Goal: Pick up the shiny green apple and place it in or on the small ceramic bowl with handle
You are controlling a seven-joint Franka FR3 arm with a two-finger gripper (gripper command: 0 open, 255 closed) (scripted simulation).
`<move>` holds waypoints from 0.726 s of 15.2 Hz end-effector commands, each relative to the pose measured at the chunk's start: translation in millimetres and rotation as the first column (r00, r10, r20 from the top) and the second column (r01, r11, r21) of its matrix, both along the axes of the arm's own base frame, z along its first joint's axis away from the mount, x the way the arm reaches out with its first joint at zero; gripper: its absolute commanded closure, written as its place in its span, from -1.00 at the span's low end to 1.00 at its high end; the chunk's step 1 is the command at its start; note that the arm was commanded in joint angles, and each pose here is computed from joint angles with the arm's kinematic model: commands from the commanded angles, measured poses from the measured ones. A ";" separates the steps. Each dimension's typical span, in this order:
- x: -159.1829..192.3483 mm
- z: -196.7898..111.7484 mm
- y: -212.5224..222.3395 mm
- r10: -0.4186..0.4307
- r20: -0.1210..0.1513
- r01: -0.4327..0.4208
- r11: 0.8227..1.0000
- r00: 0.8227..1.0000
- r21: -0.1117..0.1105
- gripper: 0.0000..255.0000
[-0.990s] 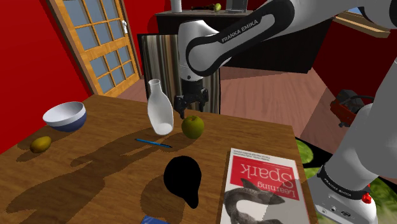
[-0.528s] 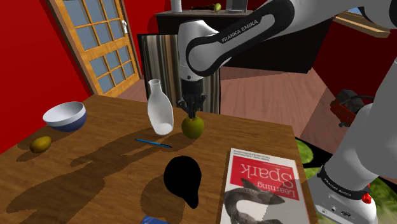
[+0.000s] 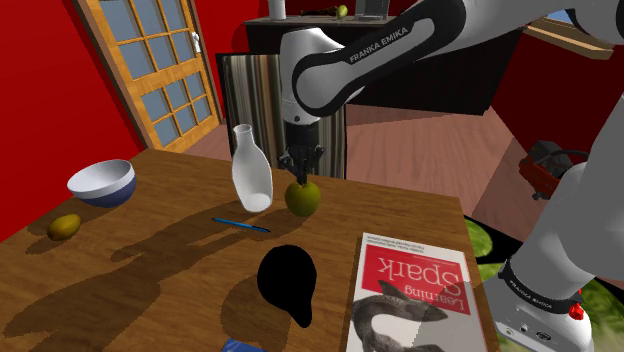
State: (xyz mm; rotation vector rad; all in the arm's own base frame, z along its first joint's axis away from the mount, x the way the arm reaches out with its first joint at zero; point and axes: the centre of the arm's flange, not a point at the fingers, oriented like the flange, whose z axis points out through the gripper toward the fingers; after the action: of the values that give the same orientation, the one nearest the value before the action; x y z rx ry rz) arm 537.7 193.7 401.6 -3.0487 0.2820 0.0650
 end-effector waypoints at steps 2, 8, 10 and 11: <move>0.7 14.5 0.2 0.000 0.000 0.000 1.000 1.000 0.000 1.00; 0.7 46.2 0.2 0.000 0.000 0.000 1.000 1.000 0.000 1.00; 0.7 56.7 0.2 0.000 0.000 0.000 1.000 1.000 0.000 1.00; 0.7 62.0 0.2 0.000 0.000 0.000 1.000 1.000 0.000 1.00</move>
State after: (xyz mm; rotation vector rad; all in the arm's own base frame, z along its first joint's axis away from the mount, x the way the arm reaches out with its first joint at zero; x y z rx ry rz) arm 539.4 194.8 458.6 -3.0485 0.2822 0.0645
